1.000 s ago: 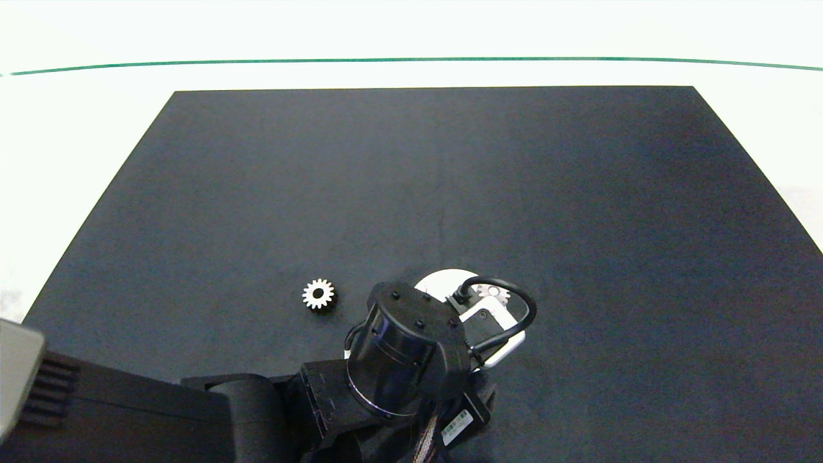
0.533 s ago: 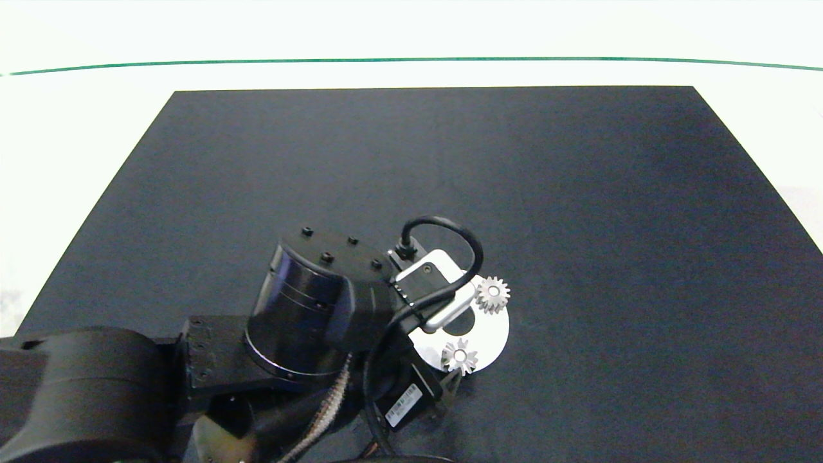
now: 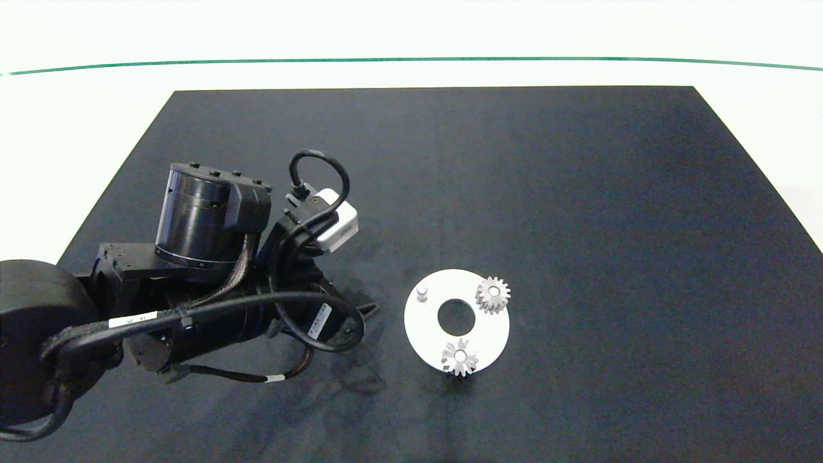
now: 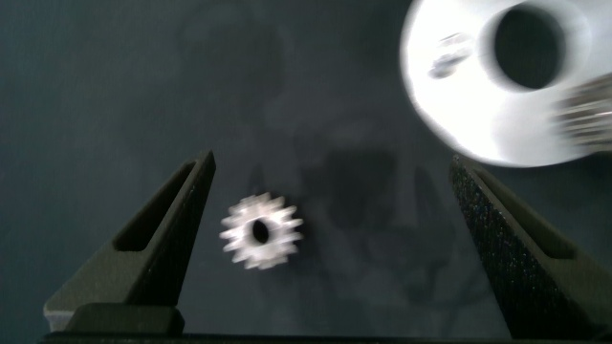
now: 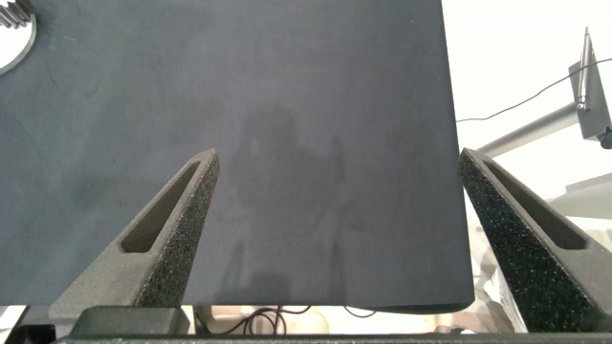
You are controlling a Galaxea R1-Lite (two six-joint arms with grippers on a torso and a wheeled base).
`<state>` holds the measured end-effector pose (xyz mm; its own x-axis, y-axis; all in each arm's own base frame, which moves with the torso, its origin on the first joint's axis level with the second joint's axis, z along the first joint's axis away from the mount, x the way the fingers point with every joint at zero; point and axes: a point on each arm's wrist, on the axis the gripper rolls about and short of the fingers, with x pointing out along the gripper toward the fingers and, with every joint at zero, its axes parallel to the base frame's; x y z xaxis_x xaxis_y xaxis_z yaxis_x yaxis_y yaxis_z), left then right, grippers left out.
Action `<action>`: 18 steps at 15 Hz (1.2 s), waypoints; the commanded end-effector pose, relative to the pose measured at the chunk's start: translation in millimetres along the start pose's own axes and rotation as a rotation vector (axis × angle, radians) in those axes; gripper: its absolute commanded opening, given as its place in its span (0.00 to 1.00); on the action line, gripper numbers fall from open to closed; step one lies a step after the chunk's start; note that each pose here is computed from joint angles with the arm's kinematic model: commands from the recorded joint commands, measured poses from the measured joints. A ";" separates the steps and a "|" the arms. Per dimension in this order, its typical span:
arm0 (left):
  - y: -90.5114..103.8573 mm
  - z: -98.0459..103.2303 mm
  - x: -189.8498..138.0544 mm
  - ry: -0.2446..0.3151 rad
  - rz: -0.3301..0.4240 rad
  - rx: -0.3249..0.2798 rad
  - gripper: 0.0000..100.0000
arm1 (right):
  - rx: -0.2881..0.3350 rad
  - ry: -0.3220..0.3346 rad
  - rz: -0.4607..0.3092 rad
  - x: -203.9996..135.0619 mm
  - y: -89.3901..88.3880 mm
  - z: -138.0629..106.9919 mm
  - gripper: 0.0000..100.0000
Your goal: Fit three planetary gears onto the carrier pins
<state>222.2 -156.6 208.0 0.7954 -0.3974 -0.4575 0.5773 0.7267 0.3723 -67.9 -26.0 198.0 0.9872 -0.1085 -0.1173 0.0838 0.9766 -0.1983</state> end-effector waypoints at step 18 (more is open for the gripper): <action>24.4 -48.6 24.4 0.054 0.024 -0.066 0.97 | 0.004 -0.011 -0.005 -2.5 -1.5 2.6 1.00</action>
<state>246.1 -124.1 168.7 0.7953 -0.3598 -0.4880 0.5493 0.7682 0.3289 -70.6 -26.8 201.4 0.9889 -0.1097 -0.1004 0.0888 0.9772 -0.1929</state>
